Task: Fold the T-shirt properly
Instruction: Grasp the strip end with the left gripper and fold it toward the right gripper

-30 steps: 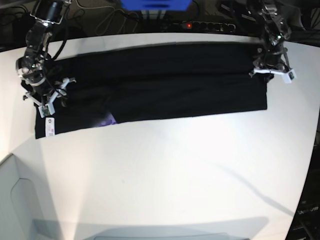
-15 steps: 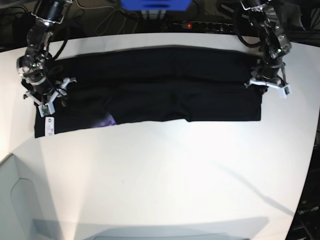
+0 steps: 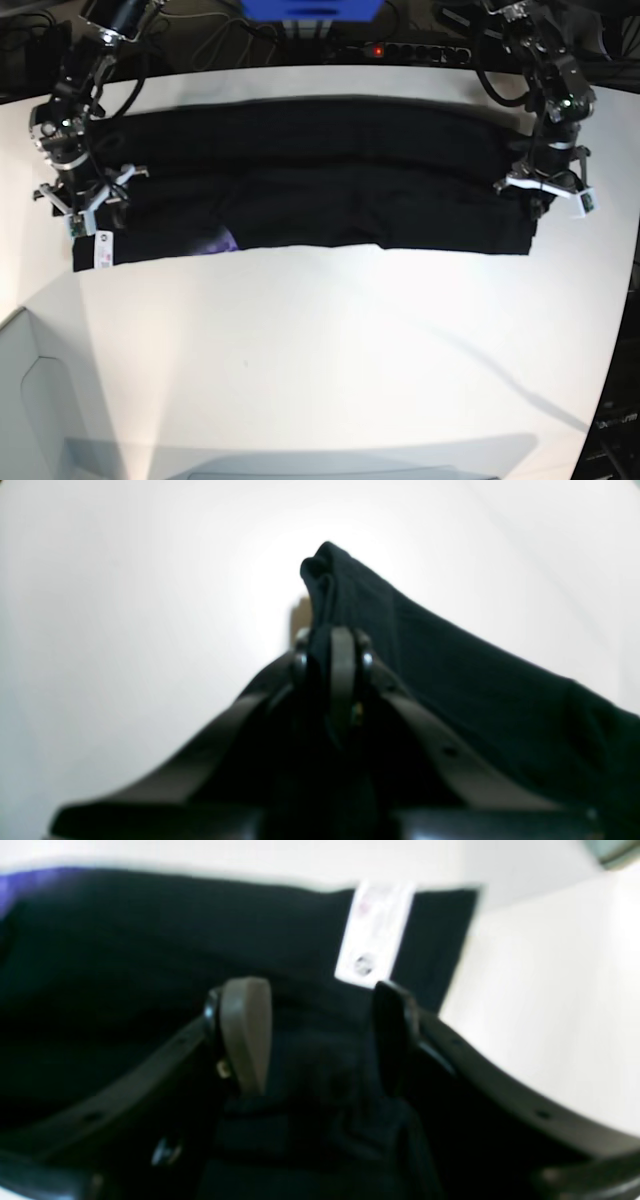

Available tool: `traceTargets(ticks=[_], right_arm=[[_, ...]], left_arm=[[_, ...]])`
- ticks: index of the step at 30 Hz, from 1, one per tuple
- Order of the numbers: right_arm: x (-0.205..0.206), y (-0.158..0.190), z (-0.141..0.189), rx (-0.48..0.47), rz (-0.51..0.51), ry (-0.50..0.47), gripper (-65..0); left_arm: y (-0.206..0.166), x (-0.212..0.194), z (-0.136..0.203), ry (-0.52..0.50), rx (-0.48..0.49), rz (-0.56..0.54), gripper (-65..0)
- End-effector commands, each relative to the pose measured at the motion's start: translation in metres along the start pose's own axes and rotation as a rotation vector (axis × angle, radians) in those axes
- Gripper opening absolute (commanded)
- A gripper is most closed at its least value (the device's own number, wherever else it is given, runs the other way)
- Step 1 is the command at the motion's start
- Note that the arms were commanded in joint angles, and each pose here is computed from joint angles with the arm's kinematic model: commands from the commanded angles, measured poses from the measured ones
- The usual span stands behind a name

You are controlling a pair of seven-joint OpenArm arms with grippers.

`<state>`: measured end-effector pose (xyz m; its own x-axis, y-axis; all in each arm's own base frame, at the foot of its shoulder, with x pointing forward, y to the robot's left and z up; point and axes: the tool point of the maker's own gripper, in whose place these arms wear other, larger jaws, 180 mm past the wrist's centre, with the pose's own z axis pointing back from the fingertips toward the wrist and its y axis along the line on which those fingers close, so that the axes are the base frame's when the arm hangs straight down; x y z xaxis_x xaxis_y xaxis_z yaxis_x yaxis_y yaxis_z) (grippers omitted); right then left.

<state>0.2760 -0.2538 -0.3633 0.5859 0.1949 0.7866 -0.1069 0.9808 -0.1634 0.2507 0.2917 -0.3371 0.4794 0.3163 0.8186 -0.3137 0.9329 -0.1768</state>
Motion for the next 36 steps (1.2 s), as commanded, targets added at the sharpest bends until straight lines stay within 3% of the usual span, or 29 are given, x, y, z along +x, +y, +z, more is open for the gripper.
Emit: traceTargets(ticks=[1,5,12,27,36], right_arm=[[0.020,-0.004,0.005,-0.013,0.005,-0.068,-31.4],[0.022,0.001,0.008,-0.009,0.006,-0.075,-31.4],[-0.016,0.007,-0.007,0.029,-0.048,0.041,-31.4],[-0.007,0.005,-0.010,0.026,-0.045,0.024,-31.4],[-0.006,0.006,-0.011,0.027,-0.044,0.022,-31.4]], left_arm=[[-0.004,0.022,0.004,-0.069,-0.011,-0.013,-64.9],[-0.013,0.038,0.012,-0.116,-0.026,-0.034,-64.9],[-0.043,0.049,0.024,-0.169,-0.083,-0.023,-64.9],[-0.204,-0.037,0.037,0.052,-0.519,-0.086,-64.9],[-0.266,-0.058,0.038,0.100,-0.595,-0.153,-64.9]])
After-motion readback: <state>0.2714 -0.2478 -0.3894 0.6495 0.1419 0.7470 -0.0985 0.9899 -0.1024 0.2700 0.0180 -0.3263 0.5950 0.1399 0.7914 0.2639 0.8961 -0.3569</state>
